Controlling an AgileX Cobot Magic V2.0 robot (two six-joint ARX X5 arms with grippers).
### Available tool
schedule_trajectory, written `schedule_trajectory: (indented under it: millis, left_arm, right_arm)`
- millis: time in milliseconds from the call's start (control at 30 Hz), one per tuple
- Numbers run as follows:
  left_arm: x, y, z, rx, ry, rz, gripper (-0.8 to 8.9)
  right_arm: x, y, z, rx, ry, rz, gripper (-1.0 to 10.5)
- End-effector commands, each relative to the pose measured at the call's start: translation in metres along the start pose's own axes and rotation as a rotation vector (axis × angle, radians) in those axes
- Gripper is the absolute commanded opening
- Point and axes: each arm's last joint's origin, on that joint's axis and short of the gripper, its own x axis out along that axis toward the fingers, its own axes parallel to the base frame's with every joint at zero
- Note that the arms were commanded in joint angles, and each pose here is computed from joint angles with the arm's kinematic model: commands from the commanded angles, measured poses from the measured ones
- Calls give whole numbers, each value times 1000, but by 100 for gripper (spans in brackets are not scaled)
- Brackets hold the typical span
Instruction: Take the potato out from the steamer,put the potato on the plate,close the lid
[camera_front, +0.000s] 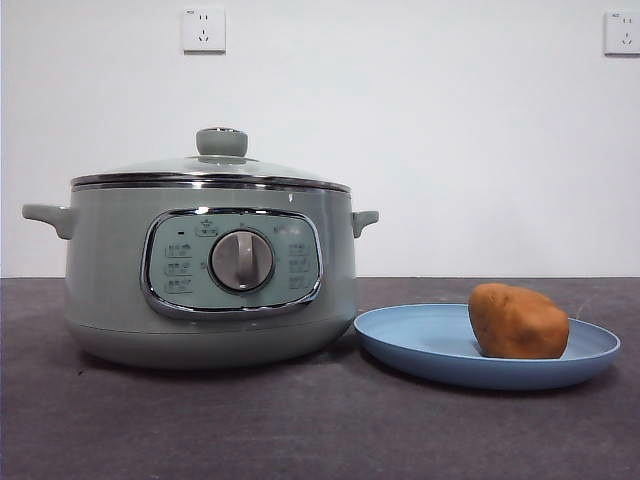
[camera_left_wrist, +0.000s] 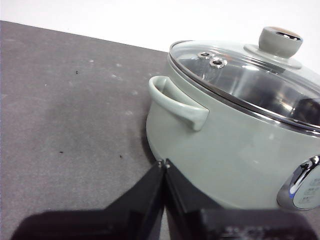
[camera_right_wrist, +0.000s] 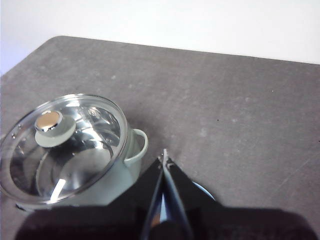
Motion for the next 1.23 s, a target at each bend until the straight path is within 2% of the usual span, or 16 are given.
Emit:
schedule_trajectory:
  millis: [33,100,200,267,400,500,667,800,933,1067,1233]
  left_arm:
    - [1,1,-4,-5,8,7,-3]
    - [1,1,-4,-5,8,7,-3]
    - [1,1,-4,-5,8,7,-3]
    - [1,1,-4,-5,8,7,-3]
    - [1,1,-4,-5,8,7,-3]
    - [1,1,-4,-5,8,8,-3]
    - [1,1,-4,-5,8,7,-3]
    - [1,1,-4,-5,8,7,-3]
    - [1,1,-4,-5,8,7,-3]
    - [1,1,-4,-5,8,7,-3]
    - [1,1,-4,-5,8,7,-3]
  right_arm:
    - [0,0,-2,-44,19,-5,-1]
    - [-2,0,-3,-46,29,-2,-1]
    - [-5,-7,-3,-118,23,-72,-1]
    - [-4,-16,-5,-102,26,-113,0]
    - [3,-34,-24,-5,28,-180,0]
    - [14,-46,-54,67,-3,-232,0]
    - [33,-61,-121,130,-139,-306,-1]
    - [38,-63,-178,229,-221,-333,-1]
    - [37,-62,-224,302,-226,-368,0]
    - [36,-59,-252,330,-244,-382,0]
    - [34,-55,-269,315,-295,-382,0]
